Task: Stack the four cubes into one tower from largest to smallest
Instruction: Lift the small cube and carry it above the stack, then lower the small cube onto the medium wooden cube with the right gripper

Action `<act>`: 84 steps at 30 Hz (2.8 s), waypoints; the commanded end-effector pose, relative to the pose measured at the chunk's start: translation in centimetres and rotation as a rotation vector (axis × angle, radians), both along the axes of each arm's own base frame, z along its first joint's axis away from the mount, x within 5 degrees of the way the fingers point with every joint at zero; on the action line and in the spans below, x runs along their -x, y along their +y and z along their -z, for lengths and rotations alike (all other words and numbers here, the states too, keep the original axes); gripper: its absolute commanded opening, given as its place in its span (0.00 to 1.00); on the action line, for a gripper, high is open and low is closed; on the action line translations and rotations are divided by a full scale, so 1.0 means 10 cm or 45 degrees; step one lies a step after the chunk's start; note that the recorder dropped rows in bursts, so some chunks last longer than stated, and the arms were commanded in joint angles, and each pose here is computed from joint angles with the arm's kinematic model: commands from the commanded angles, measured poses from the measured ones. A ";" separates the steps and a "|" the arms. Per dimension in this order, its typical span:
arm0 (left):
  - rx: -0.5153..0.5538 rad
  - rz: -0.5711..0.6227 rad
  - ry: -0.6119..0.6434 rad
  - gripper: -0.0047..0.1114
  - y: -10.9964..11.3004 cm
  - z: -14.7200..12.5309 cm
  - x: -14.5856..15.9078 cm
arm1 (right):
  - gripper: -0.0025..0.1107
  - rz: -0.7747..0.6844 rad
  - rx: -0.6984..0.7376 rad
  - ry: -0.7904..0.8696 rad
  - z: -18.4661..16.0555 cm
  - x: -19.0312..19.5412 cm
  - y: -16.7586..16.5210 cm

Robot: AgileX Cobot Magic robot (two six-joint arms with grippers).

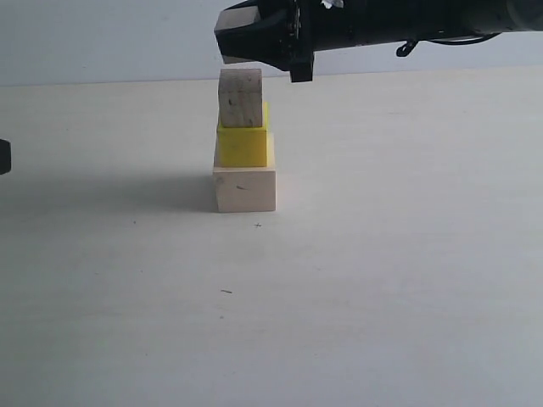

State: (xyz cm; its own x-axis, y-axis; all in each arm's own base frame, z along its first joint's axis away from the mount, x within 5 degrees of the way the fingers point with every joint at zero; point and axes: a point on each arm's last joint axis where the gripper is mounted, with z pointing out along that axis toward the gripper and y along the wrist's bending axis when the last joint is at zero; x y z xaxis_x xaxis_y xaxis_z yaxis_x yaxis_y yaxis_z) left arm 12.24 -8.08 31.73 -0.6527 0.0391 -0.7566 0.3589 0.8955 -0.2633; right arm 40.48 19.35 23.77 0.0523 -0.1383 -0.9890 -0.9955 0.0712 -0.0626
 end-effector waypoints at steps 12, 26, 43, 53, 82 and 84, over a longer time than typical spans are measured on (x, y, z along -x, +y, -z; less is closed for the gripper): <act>0.001 0.005 -0.015 0.04 -0.04 0.03 -0.07 | 0.02 0.006 -0.049 -0.038 -0.02 -0.12 0.04; -0.017 0.023 -0.032 0.04 -0.07 0.04 -0.11 | 0.02 -0.026 0.027 0.011 0.15 -0.12 0.04; -0.019 0.024 -0.041 0.04 -0.07 0.04 -0.11 | 0.02 -0.005 -0.011 0.022 0.21 -0.16 0.05; -0.030 0.025 -0.042 0.04 -0.06 0.04 -0.11 | 0.02 0.008 -0.030 0.052 0.20 -0.16 0.05; -0.023 0.023 -0.026 0.04 -0.07 0.05 -0.11 | 0.02 -0.023 0.006 0.052 0.23 -0.13 0.09; -0.023 0.023 -0.026 0.04 -0.07 0.05 -0.11 | 0.02 -0.023 0.006 0.052 0.23 -0.13 0.09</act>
